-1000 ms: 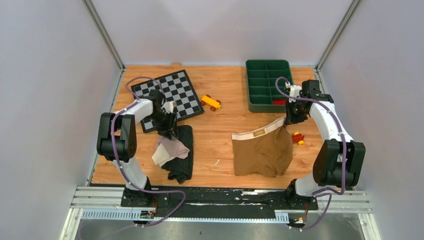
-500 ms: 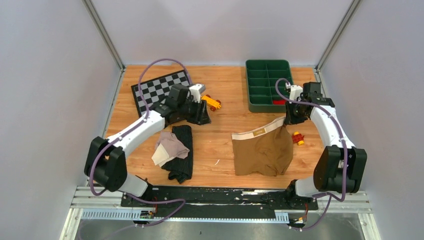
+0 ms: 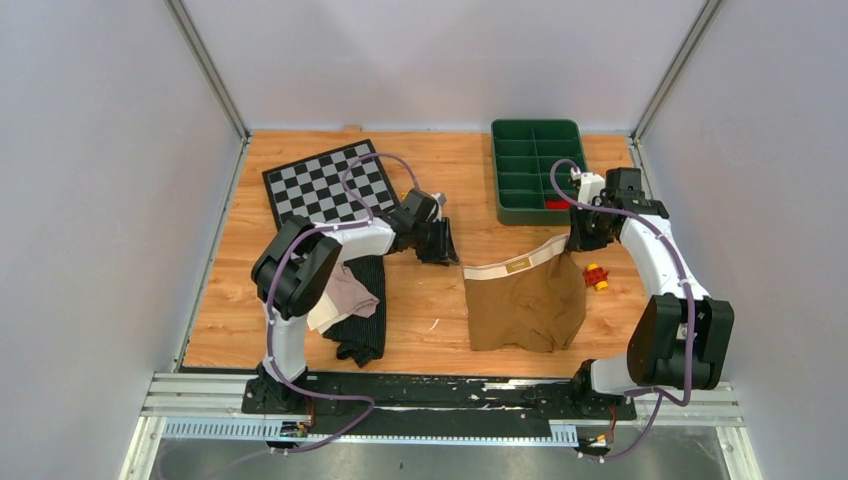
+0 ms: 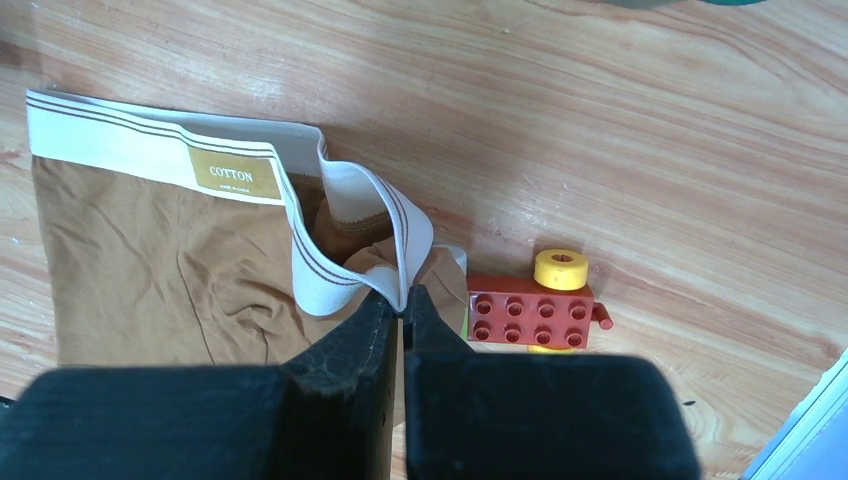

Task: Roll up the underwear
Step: Pick up the underwear from the center of the board.

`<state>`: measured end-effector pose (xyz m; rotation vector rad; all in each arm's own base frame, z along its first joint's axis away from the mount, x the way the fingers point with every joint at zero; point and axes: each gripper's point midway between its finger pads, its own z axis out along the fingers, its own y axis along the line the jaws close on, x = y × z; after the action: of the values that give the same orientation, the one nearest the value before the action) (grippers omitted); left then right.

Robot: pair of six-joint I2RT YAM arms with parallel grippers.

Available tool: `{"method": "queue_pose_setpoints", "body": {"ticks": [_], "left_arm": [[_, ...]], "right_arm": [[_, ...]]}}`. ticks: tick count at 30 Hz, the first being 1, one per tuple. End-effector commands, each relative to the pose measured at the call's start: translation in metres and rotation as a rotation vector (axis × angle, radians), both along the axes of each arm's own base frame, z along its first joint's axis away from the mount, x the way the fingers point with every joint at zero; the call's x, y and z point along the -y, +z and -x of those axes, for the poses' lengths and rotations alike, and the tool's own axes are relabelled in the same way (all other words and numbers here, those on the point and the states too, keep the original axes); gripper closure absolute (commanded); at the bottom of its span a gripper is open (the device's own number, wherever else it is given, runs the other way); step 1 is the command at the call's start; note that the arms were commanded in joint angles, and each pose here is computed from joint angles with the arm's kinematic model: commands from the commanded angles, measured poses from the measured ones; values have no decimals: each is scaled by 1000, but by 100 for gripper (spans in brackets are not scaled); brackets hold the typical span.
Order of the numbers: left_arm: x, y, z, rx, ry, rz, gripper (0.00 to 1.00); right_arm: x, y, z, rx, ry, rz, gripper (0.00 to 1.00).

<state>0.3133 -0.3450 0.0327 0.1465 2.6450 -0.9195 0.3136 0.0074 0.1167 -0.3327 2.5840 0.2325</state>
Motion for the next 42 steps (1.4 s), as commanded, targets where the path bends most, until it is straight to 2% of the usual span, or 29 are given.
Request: {"method": "queue_pose_setpoints", "body": {"ticks": [1, 11, 19, 25, 30, 38, 42], "left_arm": [[21, 9, -14, -2, 52, 61, 60], [38, -20, 11, -92, 16, 10, 58], [-2, -23, 25, -104, 53, -166, 51], [-1, -13, 27, -94, 73, -149, 57], [26, -17, 29, -124, 46, -30, 58], [30, -37, 28, -144, 37, -44, 67], [28, -33, 19, -87, 2, -47, 88]], "right_arm": [[-4, 19, -12, 84, -1, -27, 100], [-5, 20, -15, 81, -1, -34, 100], [-6, 19, -13, 76, 5, -40, 100], [-8, 22, -13, 82, 8, -50, 100], [-8, 23, -12, 86, 11, -49, 100], [-8, 21, -11, 82, 7, -51, 100], [-8, 21, -10, 80, 7, -51, 100]]}}
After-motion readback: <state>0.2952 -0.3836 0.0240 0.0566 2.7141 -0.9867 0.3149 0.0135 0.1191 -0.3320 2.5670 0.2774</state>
